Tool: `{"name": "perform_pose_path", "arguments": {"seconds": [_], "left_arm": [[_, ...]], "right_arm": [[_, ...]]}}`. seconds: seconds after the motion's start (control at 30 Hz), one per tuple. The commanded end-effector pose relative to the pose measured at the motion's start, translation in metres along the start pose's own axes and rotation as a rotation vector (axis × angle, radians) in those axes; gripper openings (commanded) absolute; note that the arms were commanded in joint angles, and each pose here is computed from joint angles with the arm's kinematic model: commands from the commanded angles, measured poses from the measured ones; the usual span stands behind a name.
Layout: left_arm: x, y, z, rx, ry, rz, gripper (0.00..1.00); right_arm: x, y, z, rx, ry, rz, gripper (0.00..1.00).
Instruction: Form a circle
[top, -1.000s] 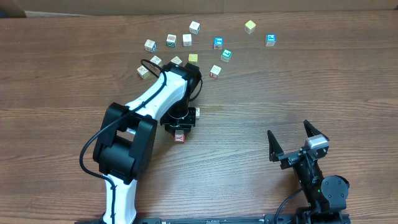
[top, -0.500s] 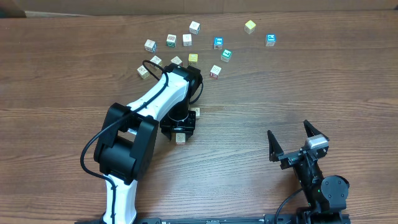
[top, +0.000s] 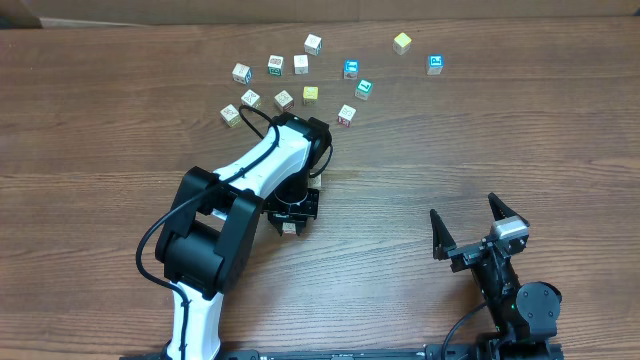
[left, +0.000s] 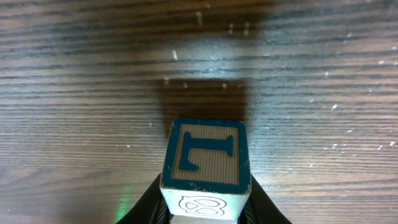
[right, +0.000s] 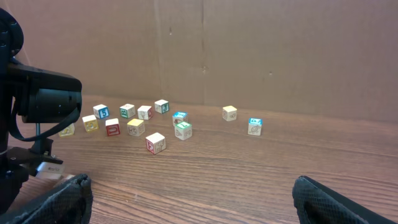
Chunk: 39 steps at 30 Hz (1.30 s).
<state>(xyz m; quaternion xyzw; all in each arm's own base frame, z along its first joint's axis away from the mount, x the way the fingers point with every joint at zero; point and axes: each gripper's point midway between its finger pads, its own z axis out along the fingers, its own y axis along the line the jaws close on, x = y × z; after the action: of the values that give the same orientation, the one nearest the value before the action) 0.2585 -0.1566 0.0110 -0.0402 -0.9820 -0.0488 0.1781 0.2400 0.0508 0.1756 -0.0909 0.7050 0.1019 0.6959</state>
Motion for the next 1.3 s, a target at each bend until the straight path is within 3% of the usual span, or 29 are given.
{"name": "perform_pose_path", "arguments": {"seconds": [0.0,0.17,0.47,0.8,1.27], "left_arm": [[-0.001,-0.004,-0.001,0.011,-0.012,0.001,0.22],[-0.003,-0.005,-0.008,0.024,-0.039,0.000,0.27],[-0.015,-0.012,-0.047,0.090,-0.219,0.012,0.33],[-0.009,-0.010,-0.038,0.081,-0.191,0.007,0.47],[-0.019,-0.018,-0.017,0.065,-0.247,0.036,0.42]], "right_arm": [[0.002,0.000,0.000,0.000,-0.005,0.005,1.00],[0.002,0.000,0.000,0.000,-0.005,0.005,1.00],[0.002,0.000,0.000,0.000,-0.005,0.005,1.00],[0.002,0.000,0.000,0.000,-0.005,0.005,1.00],[0.002,0.000,0.000,0.000,-0.005,0.005,1.00]]}}
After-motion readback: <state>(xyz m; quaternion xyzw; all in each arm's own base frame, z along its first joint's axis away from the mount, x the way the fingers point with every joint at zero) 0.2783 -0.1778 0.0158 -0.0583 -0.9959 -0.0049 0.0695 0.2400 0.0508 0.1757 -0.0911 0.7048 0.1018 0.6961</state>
